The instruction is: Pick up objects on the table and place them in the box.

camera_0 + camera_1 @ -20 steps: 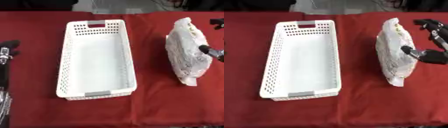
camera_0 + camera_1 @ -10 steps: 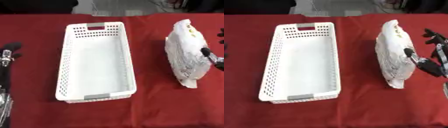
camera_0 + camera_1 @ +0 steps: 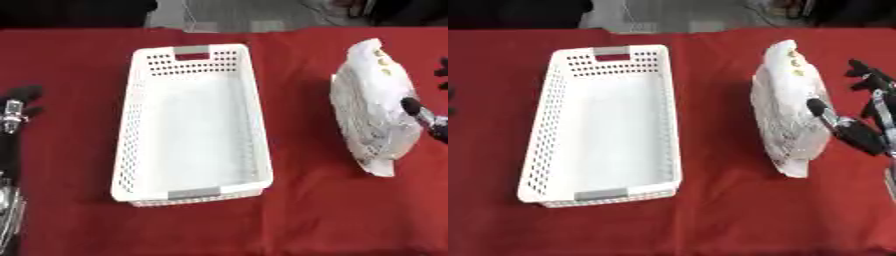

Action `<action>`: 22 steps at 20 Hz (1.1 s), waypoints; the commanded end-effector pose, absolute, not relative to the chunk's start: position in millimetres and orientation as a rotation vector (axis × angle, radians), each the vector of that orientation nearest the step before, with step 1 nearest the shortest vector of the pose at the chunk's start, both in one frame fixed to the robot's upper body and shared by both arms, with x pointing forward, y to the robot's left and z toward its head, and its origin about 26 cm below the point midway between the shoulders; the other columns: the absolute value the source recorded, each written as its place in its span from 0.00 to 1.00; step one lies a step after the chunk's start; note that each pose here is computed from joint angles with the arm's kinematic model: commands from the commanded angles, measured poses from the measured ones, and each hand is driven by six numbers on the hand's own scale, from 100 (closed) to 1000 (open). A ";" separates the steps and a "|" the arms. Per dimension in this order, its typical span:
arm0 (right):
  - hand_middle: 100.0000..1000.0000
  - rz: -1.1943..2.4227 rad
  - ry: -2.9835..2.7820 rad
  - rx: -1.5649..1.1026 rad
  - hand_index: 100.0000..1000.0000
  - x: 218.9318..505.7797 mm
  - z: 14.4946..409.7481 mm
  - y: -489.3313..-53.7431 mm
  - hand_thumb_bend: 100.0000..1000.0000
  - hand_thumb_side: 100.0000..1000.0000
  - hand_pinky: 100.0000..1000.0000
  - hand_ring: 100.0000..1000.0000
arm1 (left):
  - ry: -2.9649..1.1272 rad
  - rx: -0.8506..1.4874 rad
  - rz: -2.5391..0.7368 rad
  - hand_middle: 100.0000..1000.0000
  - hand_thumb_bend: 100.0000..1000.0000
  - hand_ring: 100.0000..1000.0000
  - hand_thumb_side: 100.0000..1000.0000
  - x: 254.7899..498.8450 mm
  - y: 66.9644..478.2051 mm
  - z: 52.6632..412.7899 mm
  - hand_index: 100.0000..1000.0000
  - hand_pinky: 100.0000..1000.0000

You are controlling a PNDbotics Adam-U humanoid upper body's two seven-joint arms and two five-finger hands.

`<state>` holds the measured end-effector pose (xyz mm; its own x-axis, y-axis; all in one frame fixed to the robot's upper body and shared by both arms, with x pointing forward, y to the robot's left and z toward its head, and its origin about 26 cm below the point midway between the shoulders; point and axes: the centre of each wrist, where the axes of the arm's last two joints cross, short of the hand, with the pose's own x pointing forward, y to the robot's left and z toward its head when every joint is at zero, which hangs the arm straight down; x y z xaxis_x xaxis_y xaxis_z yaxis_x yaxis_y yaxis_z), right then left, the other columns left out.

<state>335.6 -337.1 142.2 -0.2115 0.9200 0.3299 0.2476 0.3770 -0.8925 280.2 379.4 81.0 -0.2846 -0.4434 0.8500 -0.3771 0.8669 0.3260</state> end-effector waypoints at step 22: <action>0.75 0.875 -1.691 -1.038 0.95 335.4 151.5 -325.9 0.66 1.00 0.30 0.70 | -1.924 0.623 -0.089 0.75 0.23 0.84 1.00 280.5 381.5 88.5 0.77 0.80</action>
